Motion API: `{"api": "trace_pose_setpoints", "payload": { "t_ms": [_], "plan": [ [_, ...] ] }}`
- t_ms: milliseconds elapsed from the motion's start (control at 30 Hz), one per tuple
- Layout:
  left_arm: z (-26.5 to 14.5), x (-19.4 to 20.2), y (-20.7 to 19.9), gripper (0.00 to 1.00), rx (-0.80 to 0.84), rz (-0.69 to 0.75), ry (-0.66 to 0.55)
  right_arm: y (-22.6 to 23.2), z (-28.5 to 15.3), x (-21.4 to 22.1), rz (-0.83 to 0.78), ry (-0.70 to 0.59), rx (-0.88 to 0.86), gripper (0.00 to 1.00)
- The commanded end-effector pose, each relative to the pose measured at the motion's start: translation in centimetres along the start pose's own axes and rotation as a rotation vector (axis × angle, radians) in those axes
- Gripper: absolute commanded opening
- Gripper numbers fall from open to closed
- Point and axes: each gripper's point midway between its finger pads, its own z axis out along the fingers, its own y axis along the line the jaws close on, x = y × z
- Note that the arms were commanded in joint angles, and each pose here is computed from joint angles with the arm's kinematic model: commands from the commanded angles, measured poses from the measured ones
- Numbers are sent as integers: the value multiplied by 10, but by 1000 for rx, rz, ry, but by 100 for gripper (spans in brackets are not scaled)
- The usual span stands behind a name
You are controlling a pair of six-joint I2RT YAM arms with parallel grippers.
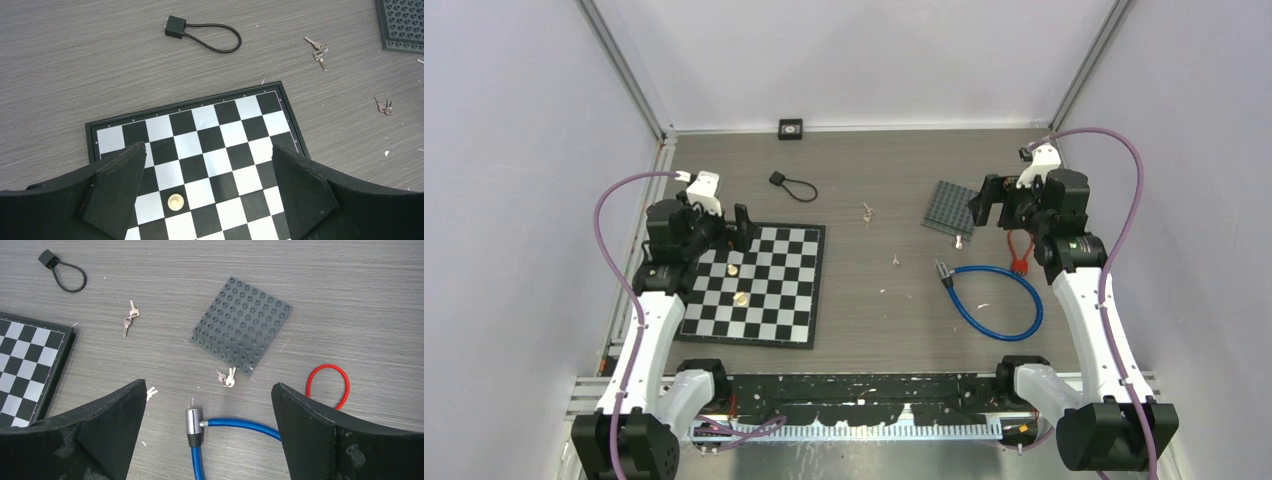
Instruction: Unlock with the key
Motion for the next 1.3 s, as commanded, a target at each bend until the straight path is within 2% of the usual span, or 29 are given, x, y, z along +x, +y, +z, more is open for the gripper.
{"api": "trace_pose_setpoints", "payload": {
  "t_ms": [0, 167, 300, 467, 633, 767, 900, 1133, 1267],
  "plan": [
    [-8, -27, -6, 100, 21, 12, -68, 5, -3, -10, -24, -50, -29, 100],
    [-13, -30, -16, 100, 71, 33, -69, 9, -5, -11, -20, -50, -55, 100],
    [-17, -27, -34, 100, 182, 80, -65, 16, -7, -7, -32, -35, -101, 100],
    [-27, -33, -44, 100, 230, 118, -73, 27, -11, 9, -99, 44, -180, 100],
    [-38, -29, -60, 100, 317, 187, -37, 24, -6, 22, -110, 147, -143, 100],
    [-37, -13, -77, 100, 370, 247, 50, 46, 4, 34, -80, 139, -244, 100],
    [-29, 4, -92, 100, 383, 327, 110, 44, 6, 37, -100, 133, -220, 100],
    [-4, 1, -106, 100, 430, 332, 77, 24, -2, 34, -142, 53, -100, 100],
    [9, -1, -116, 100, 465, 313, 80, 18, -1, 38, -146, 57, -81, 100]
  ]
}}
